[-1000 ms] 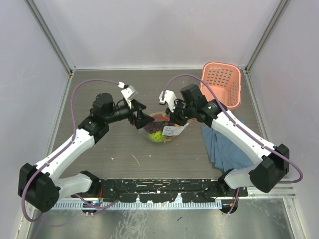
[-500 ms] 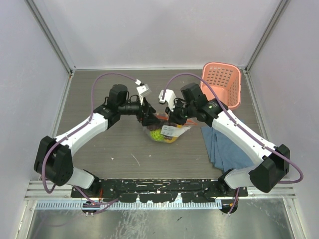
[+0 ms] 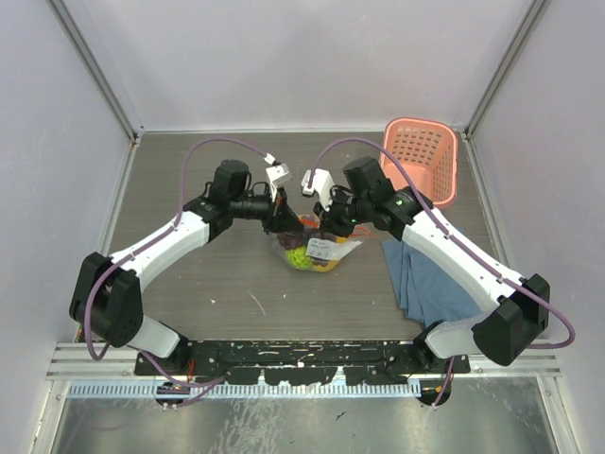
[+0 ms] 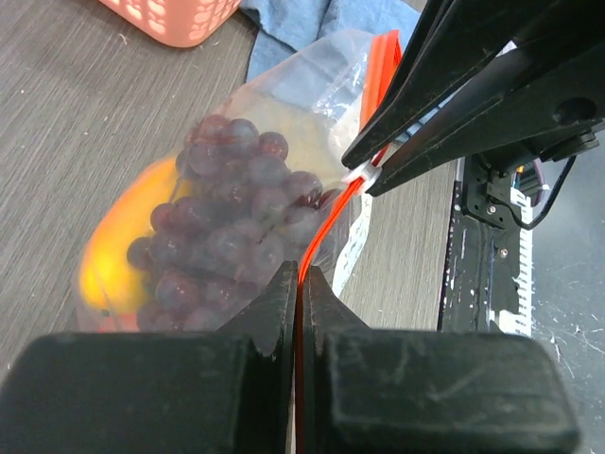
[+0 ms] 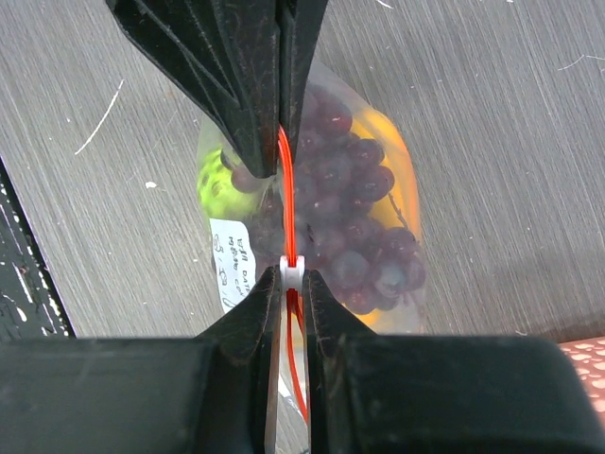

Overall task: Place the food in the zip-top bag and seal the zipper
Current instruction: Zip the zipper food storage bag at the center of the board, then place the zipper food storage bag at the center of the board, then reset both arms

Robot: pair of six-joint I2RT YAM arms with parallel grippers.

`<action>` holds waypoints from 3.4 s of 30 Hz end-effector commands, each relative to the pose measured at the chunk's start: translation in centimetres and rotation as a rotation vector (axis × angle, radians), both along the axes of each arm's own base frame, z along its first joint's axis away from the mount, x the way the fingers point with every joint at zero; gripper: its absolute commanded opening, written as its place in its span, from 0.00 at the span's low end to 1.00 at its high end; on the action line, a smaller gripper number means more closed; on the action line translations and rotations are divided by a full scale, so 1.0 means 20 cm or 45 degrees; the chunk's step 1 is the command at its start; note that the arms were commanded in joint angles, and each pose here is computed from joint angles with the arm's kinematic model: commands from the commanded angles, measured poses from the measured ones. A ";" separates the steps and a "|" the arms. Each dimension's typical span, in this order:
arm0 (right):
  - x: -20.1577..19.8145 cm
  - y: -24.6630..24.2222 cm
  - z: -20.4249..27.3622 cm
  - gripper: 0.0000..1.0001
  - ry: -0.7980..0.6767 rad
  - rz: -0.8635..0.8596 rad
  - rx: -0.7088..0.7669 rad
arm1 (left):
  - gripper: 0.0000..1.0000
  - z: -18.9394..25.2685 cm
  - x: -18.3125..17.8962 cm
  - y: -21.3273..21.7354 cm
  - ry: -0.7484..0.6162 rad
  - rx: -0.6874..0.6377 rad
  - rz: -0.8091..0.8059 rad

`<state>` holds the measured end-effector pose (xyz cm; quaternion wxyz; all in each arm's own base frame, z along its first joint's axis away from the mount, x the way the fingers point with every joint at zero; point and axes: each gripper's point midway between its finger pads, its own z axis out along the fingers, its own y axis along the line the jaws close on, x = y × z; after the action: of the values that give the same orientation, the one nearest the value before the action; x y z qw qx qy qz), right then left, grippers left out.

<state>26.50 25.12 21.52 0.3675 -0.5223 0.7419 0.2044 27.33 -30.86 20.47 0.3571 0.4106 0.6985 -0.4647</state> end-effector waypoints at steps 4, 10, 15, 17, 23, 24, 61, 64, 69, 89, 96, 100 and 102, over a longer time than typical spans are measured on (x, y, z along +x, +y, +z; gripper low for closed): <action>0.06 -0.03 0.14 0.01 -0.106 -0.085 0.031 | 0.00 0.09 0.03 0.10 -0.131 0.017 0.198; 0.09 -0.14 0.08 0.01 -0.119 -0.217 -0.082 | 0.00 0.05 0.09 0.21 -0.145 0.097 0.411; 0.12 -0.23 0.07 0.01 -0.141 -0.314 -0.119 | 0.00 0.08 0.13 0.31 -0.194 0.138 0.590; 0.14 -0.26 0.09 0.01 -0.149 -0.355 -0.120 | 0.00 0.08 0.16 0.36 -0.203 0.164 0.666; 0.23 -0.38 0.10 0.01 -0.177 -0.532 -0.131 | 0.00 0.07 0.24 0.48 -0.228 0.232 0.845; 0.25 -0.39 0.11 0.01 -0.185 -0.563 -0.115 | 0.00 0.07 0.25 0.49 -0.234 0.234 0.854; 0.30 -0.12 -0.23 0.10 -0.049 -0.370 0.331 | 0.29 -0.05 0.20 0.39 -0.119 0.076 0.800; 0.23 -0.11 -0.20 0.20 -0.036 -0.343 0.398 | 0.45 0.02 0.14 0.46 -0.093 0.035 0.881; 0.15 -0.12 -0.07 0.42 -0.068 -0.344 0.498 | 0.63 0.12 0.05 0.56 -0.052 -0.014 1.002; -0.02 -0.87 0.39 0.84 -0.585 -1.207 0.623 | 0.98 0.58 -0.41 1.21 -0.190 -0.074 1.535; -0.15 -1.11 0.44 1.00 -0.733 -1.437 0.708 | 0.98 0.69 -0.56 1.36 -0.370 -0.273 1.602; -0.22 -1.21 0.46 1.00 -0.792 -1.541 0.786 | 0.98 0.73 -0.64 1.46 -0.443 -0.333 1.668; -0.24 -1.23 0.46 1.00 -0.792 -1.568 0.825 | 0.98 0.75 -0.67 1.51 -0.477 -0.340 1.710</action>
<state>22.40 2.61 29.89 0.7271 0.0226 0.6857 0.0256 14.59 -2.86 34.62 0.7039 -0.0631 0.6830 -0.1844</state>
